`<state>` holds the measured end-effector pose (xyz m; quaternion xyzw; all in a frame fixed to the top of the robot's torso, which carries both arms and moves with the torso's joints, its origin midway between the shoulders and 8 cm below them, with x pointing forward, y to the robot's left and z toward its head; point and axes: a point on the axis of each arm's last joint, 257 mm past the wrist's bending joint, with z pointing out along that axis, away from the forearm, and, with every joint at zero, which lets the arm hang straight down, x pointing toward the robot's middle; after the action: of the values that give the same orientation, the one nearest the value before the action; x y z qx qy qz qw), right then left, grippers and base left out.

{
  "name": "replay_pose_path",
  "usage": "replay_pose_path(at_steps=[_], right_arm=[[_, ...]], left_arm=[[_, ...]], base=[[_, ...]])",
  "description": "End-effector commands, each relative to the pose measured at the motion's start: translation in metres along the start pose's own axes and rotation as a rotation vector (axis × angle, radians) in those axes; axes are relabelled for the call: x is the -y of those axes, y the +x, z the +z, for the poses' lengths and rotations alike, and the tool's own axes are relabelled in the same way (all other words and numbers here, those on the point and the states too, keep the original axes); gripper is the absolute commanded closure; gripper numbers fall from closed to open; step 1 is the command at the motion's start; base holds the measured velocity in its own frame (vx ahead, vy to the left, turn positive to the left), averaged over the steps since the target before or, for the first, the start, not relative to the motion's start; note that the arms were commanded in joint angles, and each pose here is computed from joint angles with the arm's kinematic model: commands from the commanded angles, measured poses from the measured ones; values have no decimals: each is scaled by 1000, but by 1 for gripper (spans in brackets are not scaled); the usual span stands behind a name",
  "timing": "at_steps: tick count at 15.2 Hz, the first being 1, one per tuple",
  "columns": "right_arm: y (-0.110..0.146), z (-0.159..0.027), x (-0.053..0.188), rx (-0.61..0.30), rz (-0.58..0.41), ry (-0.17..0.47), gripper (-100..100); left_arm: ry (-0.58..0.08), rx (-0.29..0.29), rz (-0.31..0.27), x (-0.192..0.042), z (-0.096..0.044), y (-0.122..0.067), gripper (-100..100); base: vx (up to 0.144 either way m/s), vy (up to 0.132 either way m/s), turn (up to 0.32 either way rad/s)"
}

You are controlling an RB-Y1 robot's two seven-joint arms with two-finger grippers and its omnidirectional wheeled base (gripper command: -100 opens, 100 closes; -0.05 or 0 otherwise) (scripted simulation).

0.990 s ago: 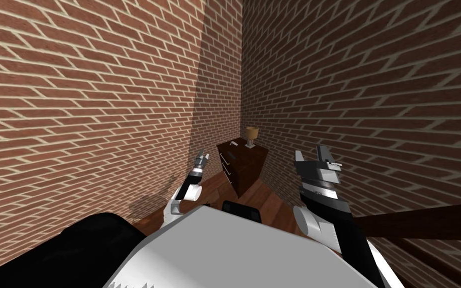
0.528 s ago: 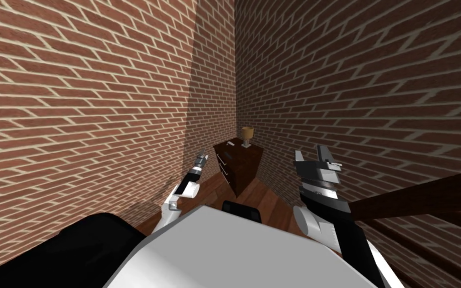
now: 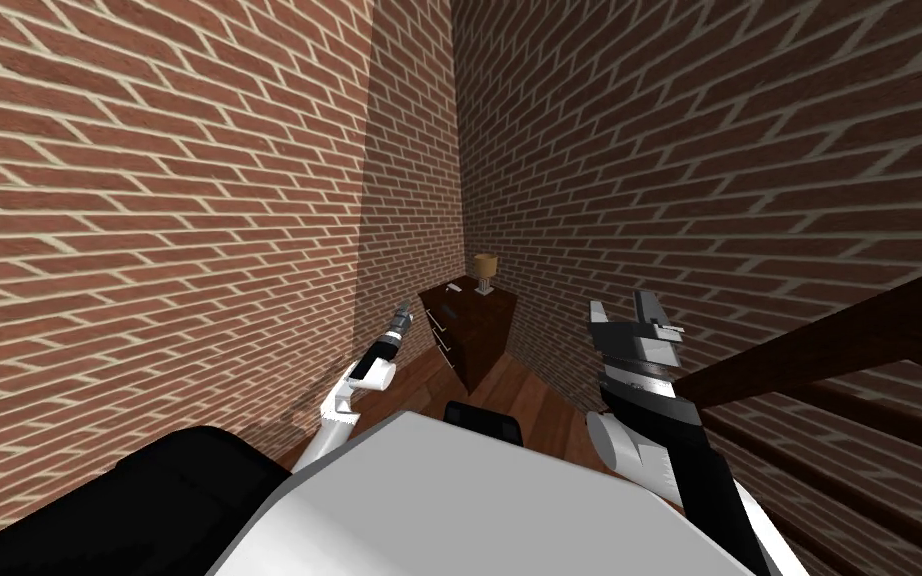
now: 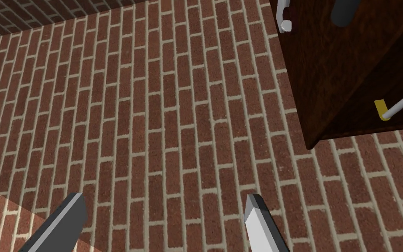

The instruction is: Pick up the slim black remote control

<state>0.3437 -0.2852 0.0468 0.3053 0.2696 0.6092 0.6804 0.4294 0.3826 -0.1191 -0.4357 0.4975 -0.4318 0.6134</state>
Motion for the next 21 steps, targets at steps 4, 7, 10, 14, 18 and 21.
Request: replay_pose_path(at_steps=[4, 7, 10, 14, 18, 21], right_arm=[[0, 0, 0, 0, 0, 0, 0], [0, 0, 0, 0, 0, 0, 0], [0, 0, 0, 0, 0, 0, 0], [0, 0, 0, 0, 0, 0, 0], [0, 0, 0, 0, 0, 0, 0], [0, 0, 0, 0, 0, 0, 0]], left_arm=[[-107, 6, 46, -26, 4, -14, -100], [-168, 12, 79, -41, 7, -25, -100], [-225, 20, 111, -54, 9, -38, -100], [-291, 27, 140, -69, 9, -51, -100], [-370, 35, 167, -86, 7, -64, -100], [-413, 33, 165, -96, 3, -64, -100]], base=[[1, -22, -145], [3, -17, -133], [2, -14, -85], [4, -17, -112], [6, -16, -143], [5, -12, -83]])
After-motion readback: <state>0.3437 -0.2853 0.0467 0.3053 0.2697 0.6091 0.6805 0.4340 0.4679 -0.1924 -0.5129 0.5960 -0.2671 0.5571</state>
